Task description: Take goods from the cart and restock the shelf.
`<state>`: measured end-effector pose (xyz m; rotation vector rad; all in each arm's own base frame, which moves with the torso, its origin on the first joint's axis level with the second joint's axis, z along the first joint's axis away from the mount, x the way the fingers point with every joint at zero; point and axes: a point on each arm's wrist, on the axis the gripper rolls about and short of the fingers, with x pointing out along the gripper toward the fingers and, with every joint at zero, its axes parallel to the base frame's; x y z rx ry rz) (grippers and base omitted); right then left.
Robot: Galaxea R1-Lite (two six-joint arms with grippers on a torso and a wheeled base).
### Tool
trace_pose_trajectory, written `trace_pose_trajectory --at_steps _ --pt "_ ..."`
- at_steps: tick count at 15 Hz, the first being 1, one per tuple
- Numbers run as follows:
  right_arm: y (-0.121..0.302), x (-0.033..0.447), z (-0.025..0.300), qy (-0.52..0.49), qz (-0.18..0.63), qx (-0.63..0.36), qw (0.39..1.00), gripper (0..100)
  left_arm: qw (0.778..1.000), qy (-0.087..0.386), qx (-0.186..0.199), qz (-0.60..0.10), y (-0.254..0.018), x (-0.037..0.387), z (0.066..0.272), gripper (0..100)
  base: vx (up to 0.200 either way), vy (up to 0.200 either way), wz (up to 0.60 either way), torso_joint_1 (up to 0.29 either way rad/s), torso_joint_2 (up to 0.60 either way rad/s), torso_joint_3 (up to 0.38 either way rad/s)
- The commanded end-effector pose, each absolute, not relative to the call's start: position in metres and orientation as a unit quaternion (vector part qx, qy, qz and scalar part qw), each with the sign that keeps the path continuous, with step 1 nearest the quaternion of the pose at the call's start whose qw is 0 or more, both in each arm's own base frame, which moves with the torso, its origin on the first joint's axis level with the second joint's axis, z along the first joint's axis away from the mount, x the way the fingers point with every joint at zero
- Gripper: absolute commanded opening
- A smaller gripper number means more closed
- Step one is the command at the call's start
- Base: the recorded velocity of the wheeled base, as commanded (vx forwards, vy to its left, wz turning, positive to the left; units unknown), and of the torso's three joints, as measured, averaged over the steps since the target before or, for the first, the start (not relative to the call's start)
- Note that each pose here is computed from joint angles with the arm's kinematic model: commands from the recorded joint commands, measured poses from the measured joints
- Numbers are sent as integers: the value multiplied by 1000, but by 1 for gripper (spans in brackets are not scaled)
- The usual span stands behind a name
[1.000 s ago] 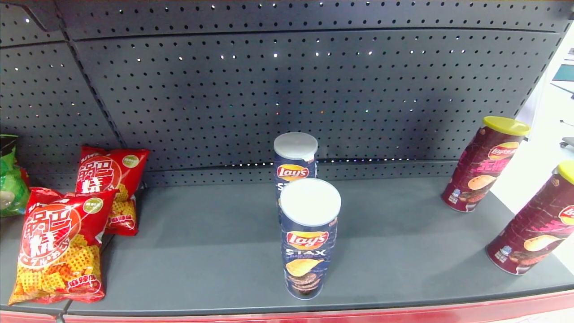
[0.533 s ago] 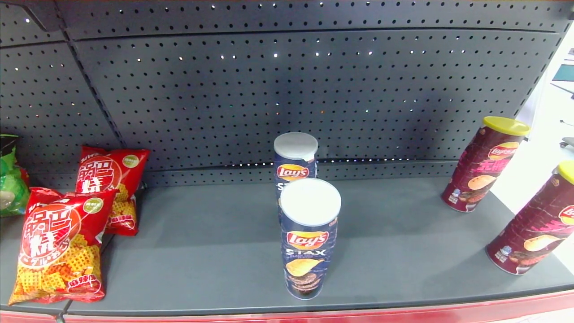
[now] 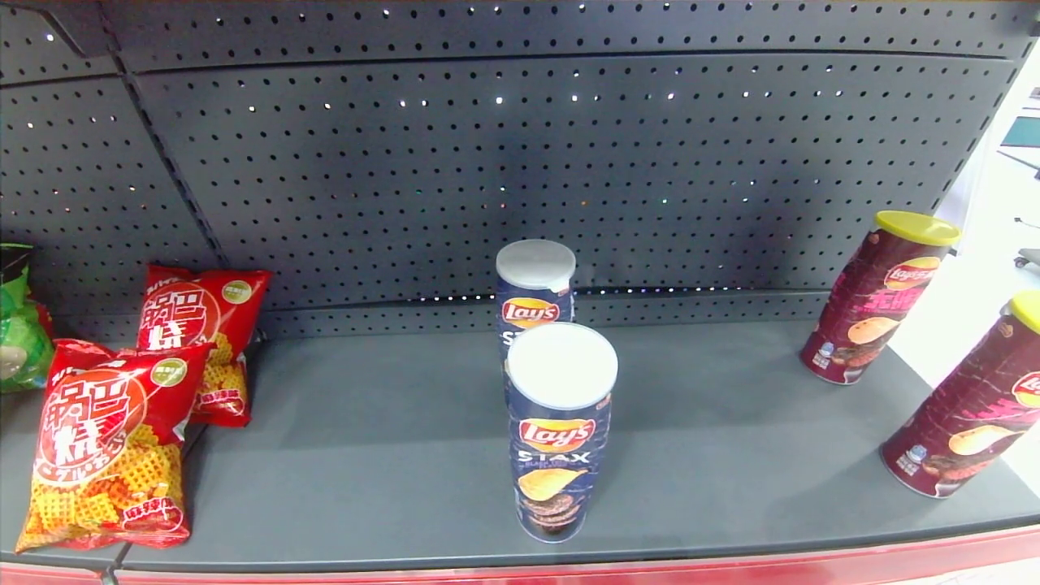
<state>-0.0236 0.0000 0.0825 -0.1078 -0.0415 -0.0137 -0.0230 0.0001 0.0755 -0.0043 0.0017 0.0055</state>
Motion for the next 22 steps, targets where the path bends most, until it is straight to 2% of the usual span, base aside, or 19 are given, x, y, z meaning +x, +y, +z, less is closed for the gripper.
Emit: trace_pose_trajectory --at_steps 1,7,9,11,15,17,22 --pt "0 -24 82 -23 -6 -44 999 100 1000 2 -2 3 0 -23 75 100 0 0 0 0 0 0" --pt "1 -24 82 -23 15 -28 999 100 1000 2 -2 3 0 -23 75 100 0 0 0 0 0 0" --pt "0 -23 82 -28 0 -5 1000 100 1000 2 -2 3 0 -23 75 100 0 0 0 0 0 0" --pt "0 -23 82 -28 -9 -64 998 100 1000 2 -2 3 0 -23 75 100 0 0 0 0 0 0" --pt "1 -23 82 -32 4 -71 997 100 1000 2 -2 3 0 -23 75 100 0 0 0 0 0 0" --pt "2 -23 83 -35 31 -27 999 100 1000 2 -3 3 0 -23 75 100 0 0 0 0 0 0" --pt "1 -23 75 5 12 -3 1000 100 1000 2 -3 3 0 -23 75 100 0 0 0 0 0 0"
